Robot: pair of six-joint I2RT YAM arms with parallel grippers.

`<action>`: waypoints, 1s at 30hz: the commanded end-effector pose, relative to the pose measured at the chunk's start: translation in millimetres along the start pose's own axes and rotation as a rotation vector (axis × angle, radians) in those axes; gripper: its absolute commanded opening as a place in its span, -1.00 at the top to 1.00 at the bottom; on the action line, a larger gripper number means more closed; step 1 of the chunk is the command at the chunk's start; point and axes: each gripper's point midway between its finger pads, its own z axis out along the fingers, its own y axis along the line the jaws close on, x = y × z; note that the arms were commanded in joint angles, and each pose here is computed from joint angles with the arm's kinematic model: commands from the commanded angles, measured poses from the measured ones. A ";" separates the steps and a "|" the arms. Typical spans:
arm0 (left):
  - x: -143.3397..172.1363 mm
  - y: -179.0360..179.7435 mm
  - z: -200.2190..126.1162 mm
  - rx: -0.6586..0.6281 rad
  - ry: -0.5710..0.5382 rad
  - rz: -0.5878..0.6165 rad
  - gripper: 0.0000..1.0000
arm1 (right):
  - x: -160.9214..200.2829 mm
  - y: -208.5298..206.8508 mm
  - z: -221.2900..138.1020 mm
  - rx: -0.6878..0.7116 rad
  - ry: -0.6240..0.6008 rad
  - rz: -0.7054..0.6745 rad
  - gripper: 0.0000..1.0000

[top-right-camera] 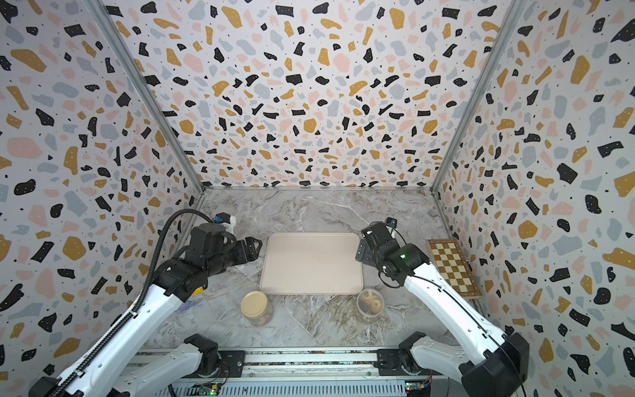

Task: Pour the cookies out of the jar
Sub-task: Pick up the jar from the center of the board.

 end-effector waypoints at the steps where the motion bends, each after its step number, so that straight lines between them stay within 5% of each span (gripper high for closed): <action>1: 26.2 -10.9 -2.8 0.057 0.078 -0.011 -0.70 | 49.7 -7.5 -3.4 0.009 0.186 -0.093 -0.86; 4: 35.6 -7.1 -1.3 0.046 0.095 -0.008 -0.68 | 62.5 -11.4 -9.4 0.047 0.204 -0.136 -0.99; 10: 32.9 -7.5 -8.4 0.067 0.053 -0.014 -0.72 | 92.7 -7.3 0.6 0.015 0.312 -0.167 -0.98; 30: 50.3 -14.7 -5.7 0.153 0.082 -0.062 -0.72 | 138.5 -15.1 22.8 -0.034 0.369 -0.159 -0.99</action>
